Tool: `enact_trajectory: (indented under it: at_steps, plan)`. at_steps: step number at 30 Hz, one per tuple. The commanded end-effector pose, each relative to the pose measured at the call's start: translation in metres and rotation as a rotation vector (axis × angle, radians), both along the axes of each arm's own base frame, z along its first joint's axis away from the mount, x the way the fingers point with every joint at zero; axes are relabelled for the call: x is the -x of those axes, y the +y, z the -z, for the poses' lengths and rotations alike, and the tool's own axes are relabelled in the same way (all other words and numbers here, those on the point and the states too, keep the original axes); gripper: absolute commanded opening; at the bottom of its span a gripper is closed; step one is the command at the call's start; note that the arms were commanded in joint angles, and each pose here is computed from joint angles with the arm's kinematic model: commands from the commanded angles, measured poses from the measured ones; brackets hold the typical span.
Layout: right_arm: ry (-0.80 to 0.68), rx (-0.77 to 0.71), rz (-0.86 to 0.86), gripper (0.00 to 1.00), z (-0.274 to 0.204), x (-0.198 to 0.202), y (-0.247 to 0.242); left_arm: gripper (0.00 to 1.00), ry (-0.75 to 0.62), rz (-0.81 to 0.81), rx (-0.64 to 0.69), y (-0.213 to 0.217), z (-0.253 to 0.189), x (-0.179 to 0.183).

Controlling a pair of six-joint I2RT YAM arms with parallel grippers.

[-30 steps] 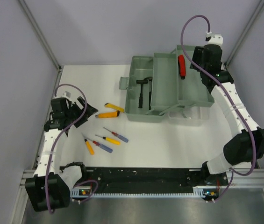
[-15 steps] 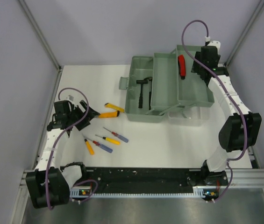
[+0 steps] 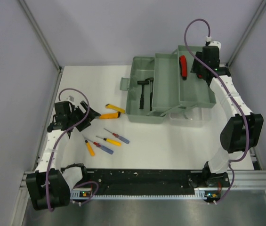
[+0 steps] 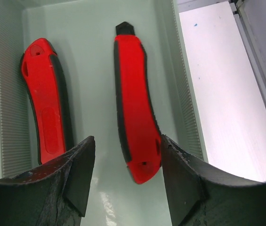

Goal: Pack the tool kit

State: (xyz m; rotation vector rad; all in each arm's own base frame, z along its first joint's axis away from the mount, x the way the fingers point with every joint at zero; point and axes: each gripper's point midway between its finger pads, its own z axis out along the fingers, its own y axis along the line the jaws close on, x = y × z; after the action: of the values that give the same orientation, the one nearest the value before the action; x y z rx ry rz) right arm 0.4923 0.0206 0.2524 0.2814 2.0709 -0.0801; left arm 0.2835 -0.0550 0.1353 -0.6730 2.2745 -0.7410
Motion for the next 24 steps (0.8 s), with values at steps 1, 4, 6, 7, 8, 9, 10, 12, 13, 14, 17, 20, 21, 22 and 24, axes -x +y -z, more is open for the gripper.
enact_trajectory:
  at_steps: [1,4,6,7,8,9,10,12,13,14,17,20,21,22,24]
  plan:
    - [-0.153,-0.048,-0.042,0.56,-0.065,0.004,0.006,0.87,-0.048,0.018,-0.011,0.0,-0.006,-0.006]
    - [-0.193,-0.089,-0.233,0.56,-0.088,0.019,0.036,0.87,-0.047,0.017,-0.014,0.0,-0.006,-0.006]
    - [-0.213,-0.119,-0.385,0.57,-0.1,0.036,0.063,0.87,-0.049,0.014,-0.018,0.001,-0.006,-0.007]
    - [-0.229,-0.121,-0.454,0.58,-0.106,0.046,0.076,0.87,-0.052,0.012,-0.019,0.001,-0.006,-0.008]
    - [-0.238,-0.119,-0.528,0.59,-0.109,0.056,0.093,0.87,-0.052,0.01,-0.017,0.001,-0.006,-0.008]
    - [-0.258,-0.114,-0.589,0.6,-0.116,0.068,0.105,0.87,-0.051,0.01,-0.014,0.001,-0.006,-0.009]
    - [-0.273,-0.105,-0.643,0.61,-0.12,0.079,0.12,0.87,-0.049,0.008,-0.011,0.001,-0.004,-0.009]
    - [-0.292,-0.095,-0.727,0.63,-0.123,0.096,0.144,0.87,-0.032,-0.005,-0.01,0.002,0.003,-0.009]
    - [-0.298,-0.098,-0.763,0.63,-0.123,0.104,0.156,0.87,-0.022,-0.017,-0.009,0.002,0.007,-0.009]
    - [-0.305,-0.102,-0.792,0.63,-0.124,0.11,0.167,0.87,-0.007,-0.036,-0.01,0.003,0.013,-0.009]
    - [-0.31,-0.141,-0.855,0.64,-0.124,0.125,0.194,0.85,0.053,-0.117,0.016,0.003,0.03,-0.011]
    - [-0.315,-0.145,-0.925,0.64,-0.119,0.139,0.219,0.84,0.078,-0.189,0.037,-0.001,0.039,-0.023]
    - [-0.312,-0.137,-0.942,0.64,-0.117,0.143,0.225,0.83,0.084,-0.221,0.027,0.001,0.041,-0.029]
    - [-0.304,-0.13,-0.95,0.64,-0.112,0.146,0.231,0.83,0.099,-0.244,0.028,0.001,0.043,-0.035]
    - [-0.292,-0.135,-0.966,0.64,-0.107,0.153,0.238,0.82,0.129,-0.272,0.017,0.0,0.048,-0.048]
